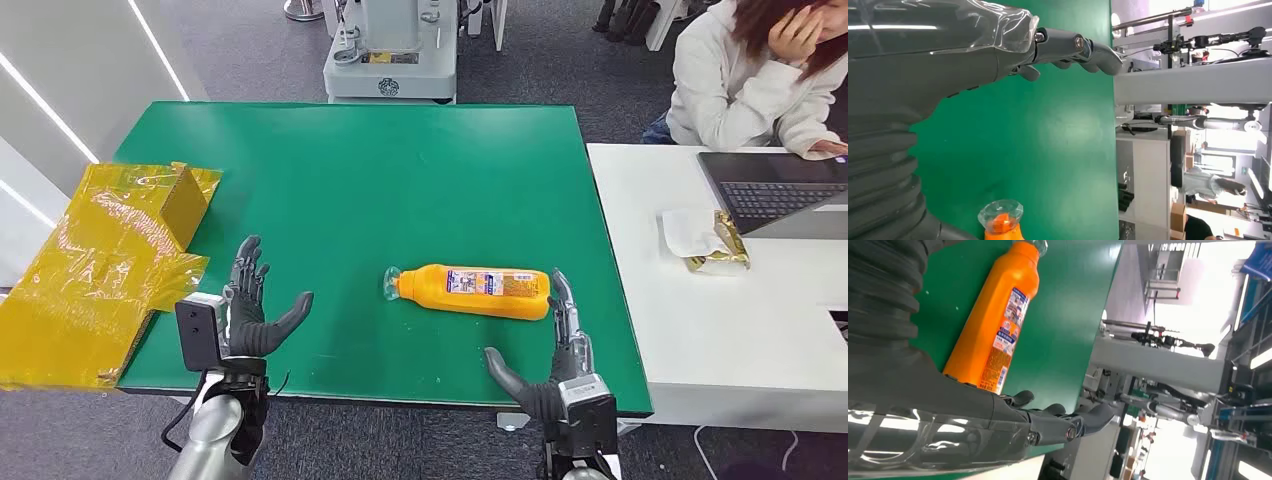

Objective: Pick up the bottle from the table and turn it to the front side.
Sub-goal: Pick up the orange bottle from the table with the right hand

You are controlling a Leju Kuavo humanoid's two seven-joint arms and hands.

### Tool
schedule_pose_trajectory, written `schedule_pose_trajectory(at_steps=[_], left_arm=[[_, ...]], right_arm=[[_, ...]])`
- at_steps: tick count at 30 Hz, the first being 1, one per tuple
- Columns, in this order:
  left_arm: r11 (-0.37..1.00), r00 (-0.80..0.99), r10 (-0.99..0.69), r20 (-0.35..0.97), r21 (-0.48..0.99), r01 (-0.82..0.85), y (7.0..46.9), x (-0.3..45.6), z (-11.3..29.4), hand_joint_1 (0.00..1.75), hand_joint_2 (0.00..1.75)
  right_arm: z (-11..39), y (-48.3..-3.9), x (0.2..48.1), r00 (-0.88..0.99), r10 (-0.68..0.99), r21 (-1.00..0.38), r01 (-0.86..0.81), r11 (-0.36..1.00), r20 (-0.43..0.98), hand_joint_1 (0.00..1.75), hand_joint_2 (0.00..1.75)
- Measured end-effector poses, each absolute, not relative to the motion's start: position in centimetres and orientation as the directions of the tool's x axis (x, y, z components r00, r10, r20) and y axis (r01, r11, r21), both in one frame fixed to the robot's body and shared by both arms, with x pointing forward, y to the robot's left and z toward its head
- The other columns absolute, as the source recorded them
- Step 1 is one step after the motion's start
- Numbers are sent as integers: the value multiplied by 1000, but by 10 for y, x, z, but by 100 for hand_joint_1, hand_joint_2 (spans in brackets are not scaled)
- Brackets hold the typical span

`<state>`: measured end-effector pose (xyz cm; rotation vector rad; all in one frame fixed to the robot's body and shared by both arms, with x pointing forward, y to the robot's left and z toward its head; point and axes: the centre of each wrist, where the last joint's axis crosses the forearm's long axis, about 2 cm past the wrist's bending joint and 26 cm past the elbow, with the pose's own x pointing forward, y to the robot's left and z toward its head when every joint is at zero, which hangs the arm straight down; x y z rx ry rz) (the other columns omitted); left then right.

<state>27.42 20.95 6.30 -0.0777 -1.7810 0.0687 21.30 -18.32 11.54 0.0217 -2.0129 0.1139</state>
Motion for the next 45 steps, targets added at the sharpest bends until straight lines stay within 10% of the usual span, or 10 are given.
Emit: schedule_pose_trajectory(at_steps=[26, 45], left_arm=[[995, -216, 95, 972, -96, 6, 210, 268, 64, 0, 175], [986, -242, 146, 959, -122, 110, 177, 301, 84, 0, 175]], right_arm=[[109, -180, 212, -423, 40, -74, -63, 995, 905, 0, 175], [137, -210, 259, -457, 359, -380, 48, 924, 814, 0, 175]])
